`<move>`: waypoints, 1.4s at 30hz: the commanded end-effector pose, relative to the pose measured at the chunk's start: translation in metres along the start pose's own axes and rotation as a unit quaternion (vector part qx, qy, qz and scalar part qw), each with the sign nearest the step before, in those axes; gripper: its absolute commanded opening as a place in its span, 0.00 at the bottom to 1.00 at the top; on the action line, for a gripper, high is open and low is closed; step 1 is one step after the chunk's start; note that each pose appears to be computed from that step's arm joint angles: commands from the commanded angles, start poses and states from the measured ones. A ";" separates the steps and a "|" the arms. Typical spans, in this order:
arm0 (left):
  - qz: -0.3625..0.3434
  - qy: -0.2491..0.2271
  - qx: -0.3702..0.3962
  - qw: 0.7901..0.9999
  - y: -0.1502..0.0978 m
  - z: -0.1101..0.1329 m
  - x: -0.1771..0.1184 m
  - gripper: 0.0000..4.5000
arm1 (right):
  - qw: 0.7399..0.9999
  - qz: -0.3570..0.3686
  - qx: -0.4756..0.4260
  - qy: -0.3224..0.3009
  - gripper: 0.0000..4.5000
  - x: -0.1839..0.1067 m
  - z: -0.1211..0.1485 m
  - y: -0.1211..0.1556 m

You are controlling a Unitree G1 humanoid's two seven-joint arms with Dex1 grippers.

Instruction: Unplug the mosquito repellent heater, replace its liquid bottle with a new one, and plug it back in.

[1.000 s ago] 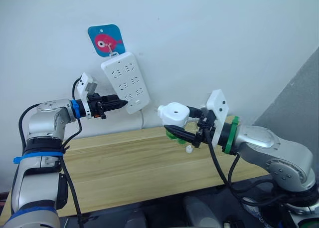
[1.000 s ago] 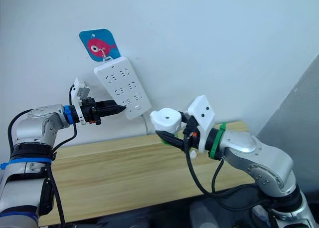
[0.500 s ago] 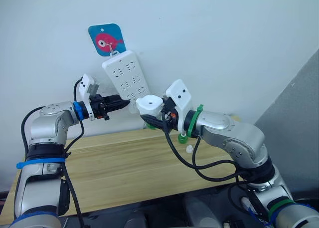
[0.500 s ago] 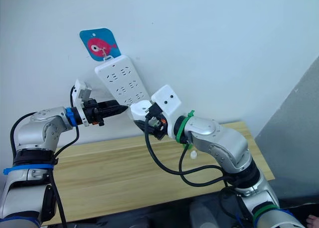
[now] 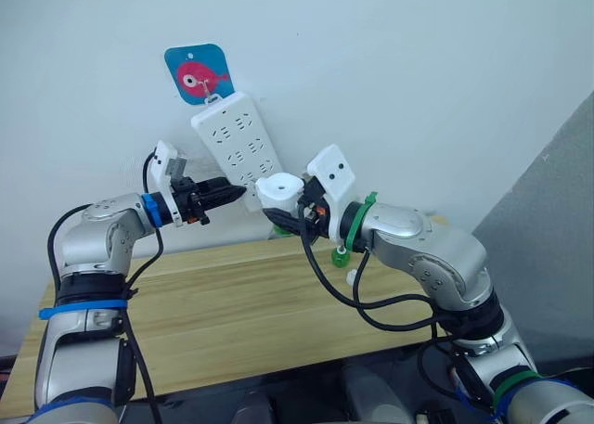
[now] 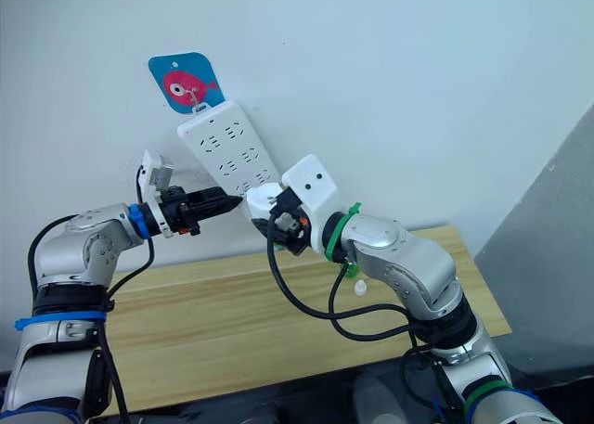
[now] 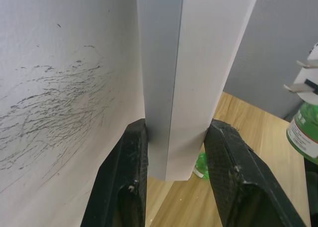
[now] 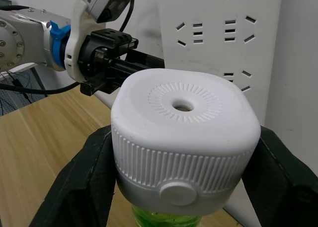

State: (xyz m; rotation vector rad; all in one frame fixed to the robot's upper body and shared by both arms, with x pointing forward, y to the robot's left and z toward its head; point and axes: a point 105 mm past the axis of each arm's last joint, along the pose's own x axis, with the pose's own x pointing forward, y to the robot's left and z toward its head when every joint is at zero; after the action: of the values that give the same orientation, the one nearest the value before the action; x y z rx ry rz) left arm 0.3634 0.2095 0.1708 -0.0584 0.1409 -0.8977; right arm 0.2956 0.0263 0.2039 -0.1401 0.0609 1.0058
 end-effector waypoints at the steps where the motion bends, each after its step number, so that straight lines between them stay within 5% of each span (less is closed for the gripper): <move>1: -0.003 -0.041 0.019 0.999 -0.004 0.025 0.000 0.28 | 0.999 -0.002 -0.012 -0.035 0.69 -0.004 0.019 0.000; 13: -0.003 -0.042 0.035 0.999 -0.002 0.027 -0.002 0.28 | 0.999 -0.005 -0.011 -0.042 0.69 -0.002 0.021 0.000; 26: 0.010 -0.013 0.064 0.998 -0.001 0.024 -0.001 0.28 | 0.995 -0.094 -0.006 -0.015 0.69 0.006 0.017 -0.031; 42: 0.000 0.001 0.057 0.998 -0.008 0.019 -0.005 0.28 | 0.996 -0.090 0.005 -0.018 0.69 0.024 0.020 -0.025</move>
State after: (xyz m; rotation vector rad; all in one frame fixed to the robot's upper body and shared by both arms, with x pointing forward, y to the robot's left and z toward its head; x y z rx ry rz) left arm 0.3598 0.2126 0.1760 0.0162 0.1412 -0.8782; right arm 0.3311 0.0331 0.2036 -0.1290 0.0987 0.8214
